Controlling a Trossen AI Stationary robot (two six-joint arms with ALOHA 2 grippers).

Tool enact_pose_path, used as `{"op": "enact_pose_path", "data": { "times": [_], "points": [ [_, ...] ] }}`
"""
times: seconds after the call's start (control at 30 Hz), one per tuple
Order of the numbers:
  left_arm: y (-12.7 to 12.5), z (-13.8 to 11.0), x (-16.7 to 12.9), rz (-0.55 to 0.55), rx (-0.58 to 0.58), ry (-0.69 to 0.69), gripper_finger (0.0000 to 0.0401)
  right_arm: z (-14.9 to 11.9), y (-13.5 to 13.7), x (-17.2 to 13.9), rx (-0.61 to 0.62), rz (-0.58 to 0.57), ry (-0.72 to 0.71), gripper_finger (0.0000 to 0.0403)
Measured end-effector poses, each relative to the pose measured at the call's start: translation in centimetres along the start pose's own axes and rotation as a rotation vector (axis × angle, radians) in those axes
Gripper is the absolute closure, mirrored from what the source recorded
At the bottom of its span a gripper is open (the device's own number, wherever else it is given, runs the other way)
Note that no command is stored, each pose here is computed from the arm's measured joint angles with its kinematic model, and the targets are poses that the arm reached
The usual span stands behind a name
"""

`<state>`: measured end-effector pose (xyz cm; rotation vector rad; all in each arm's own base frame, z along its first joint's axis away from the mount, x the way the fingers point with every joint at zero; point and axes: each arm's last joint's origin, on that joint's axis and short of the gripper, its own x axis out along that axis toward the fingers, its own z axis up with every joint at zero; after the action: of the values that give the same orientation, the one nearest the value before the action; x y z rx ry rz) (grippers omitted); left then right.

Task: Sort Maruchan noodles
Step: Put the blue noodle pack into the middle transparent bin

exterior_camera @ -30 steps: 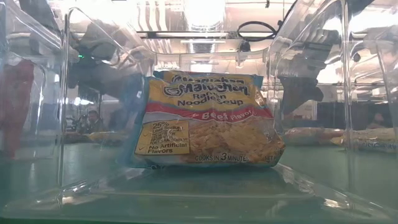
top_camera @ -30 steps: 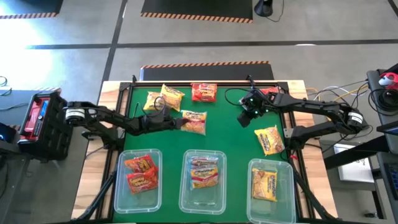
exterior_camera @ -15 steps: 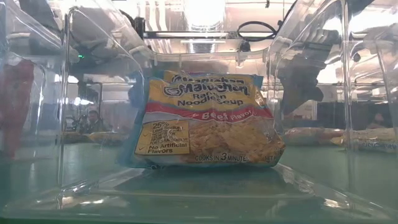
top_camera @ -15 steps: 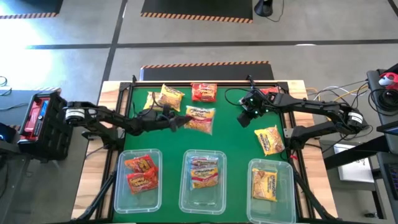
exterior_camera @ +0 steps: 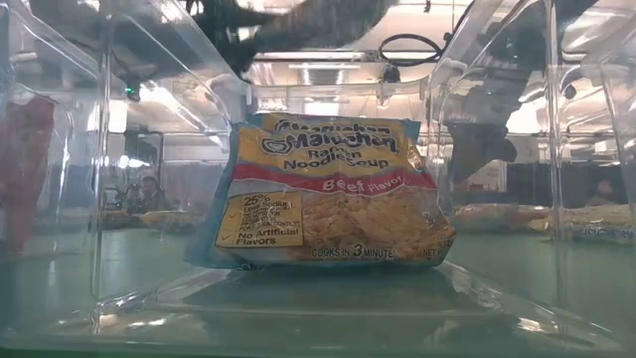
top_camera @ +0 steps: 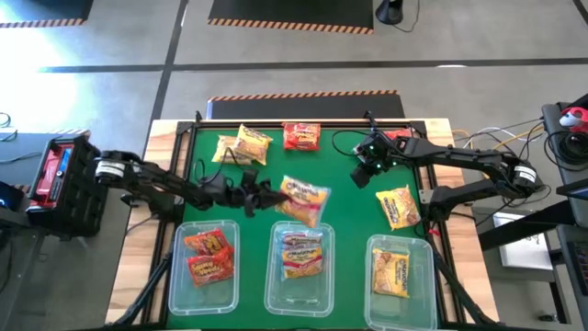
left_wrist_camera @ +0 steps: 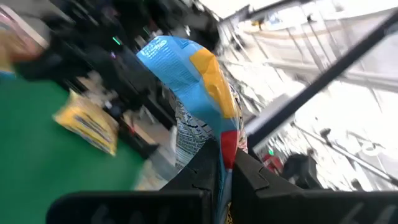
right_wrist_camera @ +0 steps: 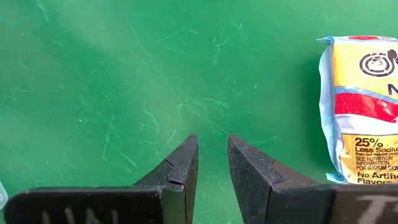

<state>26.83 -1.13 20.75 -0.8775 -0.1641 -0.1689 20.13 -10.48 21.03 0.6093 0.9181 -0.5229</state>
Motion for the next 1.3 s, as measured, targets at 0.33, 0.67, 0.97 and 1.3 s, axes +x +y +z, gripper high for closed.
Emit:
{"op": "enact_pose_path", "data": {
  "times": [0.33, 0.67, 0.97, 1.3],
  "points": [
    [-3.5, -3.3, 2.0, -0.005, -0.091, 0.197, 0.0398, 0.0, 0.0, 0.0, 0.0, 0.0, 0.0, 0.0326],
    [-5.1, -6.0, 1.6, 0.029, -0.104, 0.363, 0.0398, 0.0, 0.0, 0.0, 0.0, 0.0, 0.0, 0.0326],
    [-7.0, -5.8, 3.4, 0.194, 0.077, 0.581, 0.0398, 0.0, 0.0, 0.0, 0.0, 0.0, 0.0, 0.0326],
    [-9.9, -3.5, 4.9, 0.309, 0.405, 0.802, 0.0398, 0.0, 0.0, 0.0, 0.0, 0.0, 0.0, 0.0326]
  ]
}}
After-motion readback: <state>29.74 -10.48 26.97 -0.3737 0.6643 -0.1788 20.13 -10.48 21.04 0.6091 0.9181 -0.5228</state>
